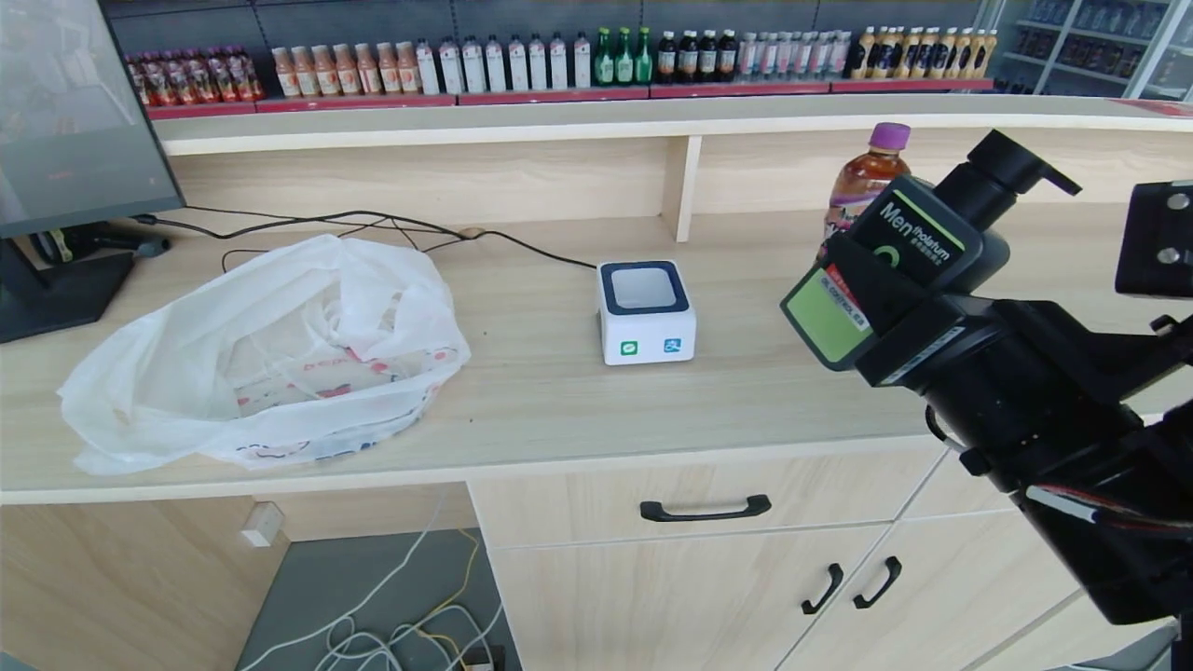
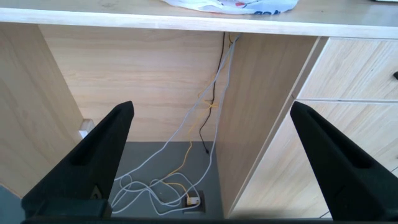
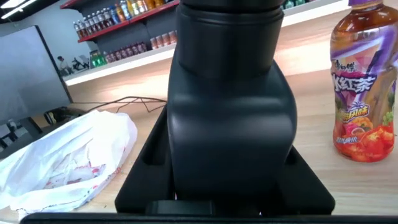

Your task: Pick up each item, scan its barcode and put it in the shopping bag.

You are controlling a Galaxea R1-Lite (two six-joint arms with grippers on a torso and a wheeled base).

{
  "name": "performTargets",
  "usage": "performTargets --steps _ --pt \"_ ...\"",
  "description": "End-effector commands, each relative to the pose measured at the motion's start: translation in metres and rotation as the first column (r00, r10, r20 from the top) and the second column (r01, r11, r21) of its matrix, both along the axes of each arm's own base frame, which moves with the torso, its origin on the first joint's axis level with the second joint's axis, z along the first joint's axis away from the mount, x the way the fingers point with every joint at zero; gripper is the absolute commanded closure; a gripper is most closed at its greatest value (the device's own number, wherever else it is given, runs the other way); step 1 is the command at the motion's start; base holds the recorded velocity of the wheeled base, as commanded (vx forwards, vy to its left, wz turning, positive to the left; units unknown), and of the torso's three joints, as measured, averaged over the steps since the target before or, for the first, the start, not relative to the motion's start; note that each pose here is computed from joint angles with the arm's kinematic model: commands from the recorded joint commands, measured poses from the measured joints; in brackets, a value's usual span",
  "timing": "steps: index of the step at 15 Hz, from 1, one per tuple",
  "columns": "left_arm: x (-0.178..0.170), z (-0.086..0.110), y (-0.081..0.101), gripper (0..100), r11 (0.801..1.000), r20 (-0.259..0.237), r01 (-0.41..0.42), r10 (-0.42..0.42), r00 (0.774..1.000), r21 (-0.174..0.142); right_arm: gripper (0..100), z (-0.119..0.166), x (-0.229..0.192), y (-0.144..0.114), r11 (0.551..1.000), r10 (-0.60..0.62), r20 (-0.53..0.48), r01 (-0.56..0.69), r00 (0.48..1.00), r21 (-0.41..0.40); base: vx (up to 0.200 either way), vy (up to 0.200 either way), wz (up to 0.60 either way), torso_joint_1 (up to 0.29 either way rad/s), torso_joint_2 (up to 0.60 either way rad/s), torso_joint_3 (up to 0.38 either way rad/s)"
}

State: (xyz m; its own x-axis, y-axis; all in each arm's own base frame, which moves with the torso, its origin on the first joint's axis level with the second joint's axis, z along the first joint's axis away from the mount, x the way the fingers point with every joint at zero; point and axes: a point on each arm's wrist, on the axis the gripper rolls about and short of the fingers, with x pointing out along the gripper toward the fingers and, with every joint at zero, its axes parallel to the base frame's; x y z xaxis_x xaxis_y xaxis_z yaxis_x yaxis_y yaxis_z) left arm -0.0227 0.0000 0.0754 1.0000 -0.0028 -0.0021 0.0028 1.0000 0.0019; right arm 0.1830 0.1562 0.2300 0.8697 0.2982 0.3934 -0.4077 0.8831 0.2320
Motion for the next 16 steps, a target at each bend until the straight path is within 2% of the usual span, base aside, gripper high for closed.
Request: performTargets --steps 1,8,11,14,15,16 --pt "0.0 0.0 0.0 0 1.0 -0.001 0.0 0.0 1.0 0.0 100 -0.003 0.004 0.005 1.0 0.006 -0.002 -0.006 1.0 -0.012 0.0 0.0 0.0 0.0 0.0 0.0" --pt "0.0 0.0 0.0 0 1.0 0.001 0.0 0.0 1.0 0.0 100 0.012 0.024 0.024 0.999 0.017 0.031 -0.018 0.999 0.03 0.0 0.0 0.0 0.0 0.0 0.0" --pt "0.0 0.0 0.0 0 1.0 0.001 0.0 0.0 1.0 0.0 100 0.016 0.05 0.055 0.995 0.05 0.037 -0.053 0.998 0.084 0.0 0.0 0.0 0.0 0.0 0.0" --pt "0.0 0.0 0.0 0 1.0 0.001 0.0 0.0 1.0 0.0 100 0.018 0.064 0.08 0.985 0.111 -0.028 -0.107 0.993 0.138 0.0 0.0 0.0 0.0 0.0 0.0" --pt "0.0 0.0 0.0 0 1.0 0.001 0.0 0.0 1.0 0.0 100 0.018 0.066 0.081 0.984 0.114 -0.035 -0.108 0.993 0.142 0.0 0.0 0.0 0.0 0.0 0.0" --pt "0.0 0.0 0.0 0 1.0 0.001 0.0 0.0 1.0 0.0 100 0.02 0.078 0.092 0.97 0.125 -0.065 -0.108 0.99 0.219 0.0 0.0 0.0 0.0 0.0 0.0"
